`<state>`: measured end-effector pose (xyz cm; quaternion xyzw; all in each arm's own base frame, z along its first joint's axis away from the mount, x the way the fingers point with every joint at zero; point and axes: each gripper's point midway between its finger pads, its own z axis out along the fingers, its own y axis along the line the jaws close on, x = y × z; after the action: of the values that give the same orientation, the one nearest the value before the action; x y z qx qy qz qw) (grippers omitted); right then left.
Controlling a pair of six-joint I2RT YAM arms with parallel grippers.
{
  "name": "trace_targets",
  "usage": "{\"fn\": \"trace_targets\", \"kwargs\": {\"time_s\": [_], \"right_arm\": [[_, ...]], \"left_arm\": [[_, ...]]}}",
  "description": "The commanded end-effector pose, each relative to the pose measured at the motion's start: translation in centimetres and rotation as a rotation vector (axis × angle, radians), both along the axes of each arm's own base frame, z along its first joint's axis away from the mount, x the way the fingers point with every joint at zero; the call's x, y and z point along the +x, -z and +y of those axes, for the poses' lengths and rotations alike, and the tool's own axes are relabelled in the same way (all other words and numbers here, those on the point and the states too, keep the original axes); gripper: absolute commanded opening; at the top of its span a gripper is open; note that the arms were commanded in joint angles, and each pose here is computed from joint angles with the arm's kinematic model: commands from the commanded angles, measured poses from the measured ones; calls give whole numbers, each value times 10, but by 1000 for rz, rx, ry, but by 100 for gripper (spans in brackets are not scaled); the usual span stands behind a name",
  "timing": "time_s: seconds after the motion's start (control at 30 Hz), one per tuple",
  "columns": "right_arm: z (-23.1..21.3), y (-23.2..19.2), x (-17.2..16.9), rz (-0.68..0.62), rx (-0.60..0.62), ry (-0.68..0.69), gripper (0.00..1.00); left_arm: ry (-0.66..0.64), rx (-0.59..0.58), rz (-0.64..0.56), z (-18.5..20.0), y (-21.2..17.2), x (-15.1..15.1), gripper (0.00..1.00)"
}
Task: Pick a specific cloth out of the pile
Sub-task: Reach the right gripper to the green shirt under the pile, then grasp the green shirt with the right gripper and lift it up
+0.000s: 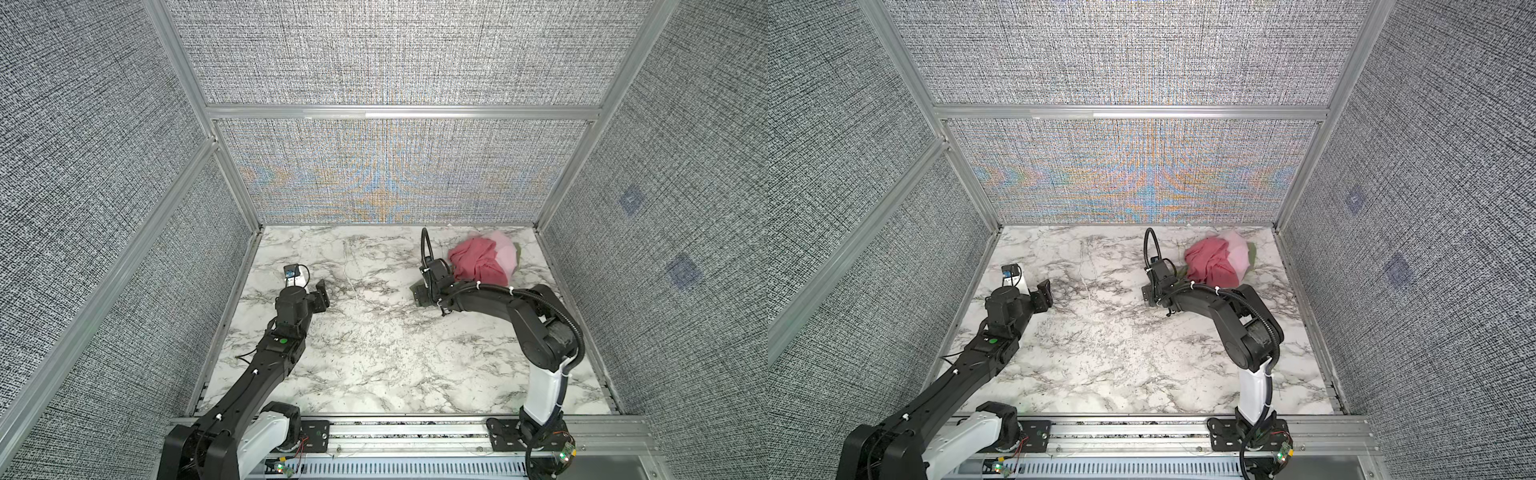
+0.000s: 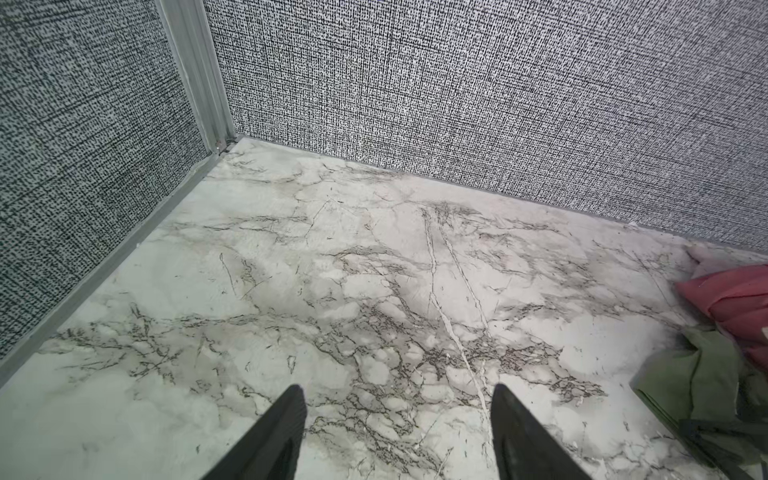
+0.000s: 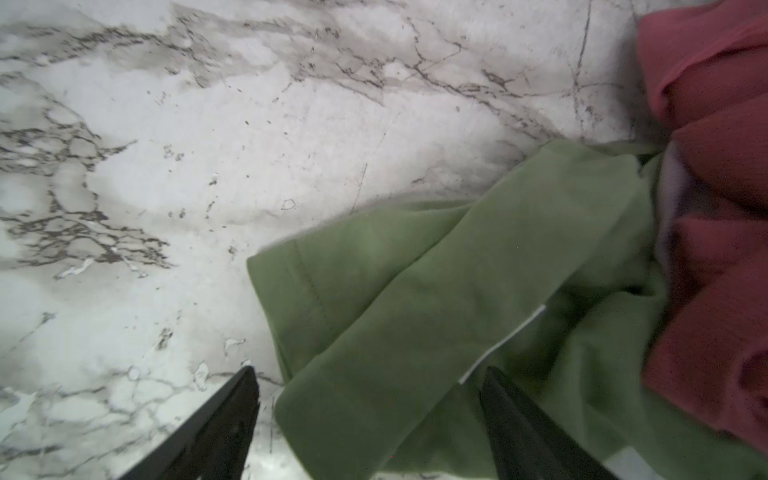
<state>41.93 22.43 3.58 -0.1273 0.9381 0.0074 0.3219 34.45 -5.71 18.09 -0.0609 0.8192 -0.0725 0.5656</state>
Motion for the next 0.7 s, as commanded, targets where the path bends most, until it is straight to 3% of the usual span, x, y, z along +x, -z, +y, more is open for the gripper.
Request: {"fn": "trace_targets", "kwargs": {"time_s": [0.0, 0.13, 0.4, 0.43, 0.67], "right_arm": [[-2, 9, -2, 33, 0, 36, 81], [-3, 19, -2, 53, -12, 48, 66], [-11, 17, 2, 43, -15, 96, 4], [-12, 9, 3, 26, -8, 98, 0], [-14, -77, 9, -124, 71, 83, 0]], "left_arm": [[-9, 23, 3, 3, 2, 0, 72], [-7, 30, 5, 3, 3, 0, 72], [-14, 35, 0, 5, 2, -2, 72], [-14, 34, -2, 5, 1, -3, 72], [-1, 12, -21, 3, -9, -4, 72]]}}
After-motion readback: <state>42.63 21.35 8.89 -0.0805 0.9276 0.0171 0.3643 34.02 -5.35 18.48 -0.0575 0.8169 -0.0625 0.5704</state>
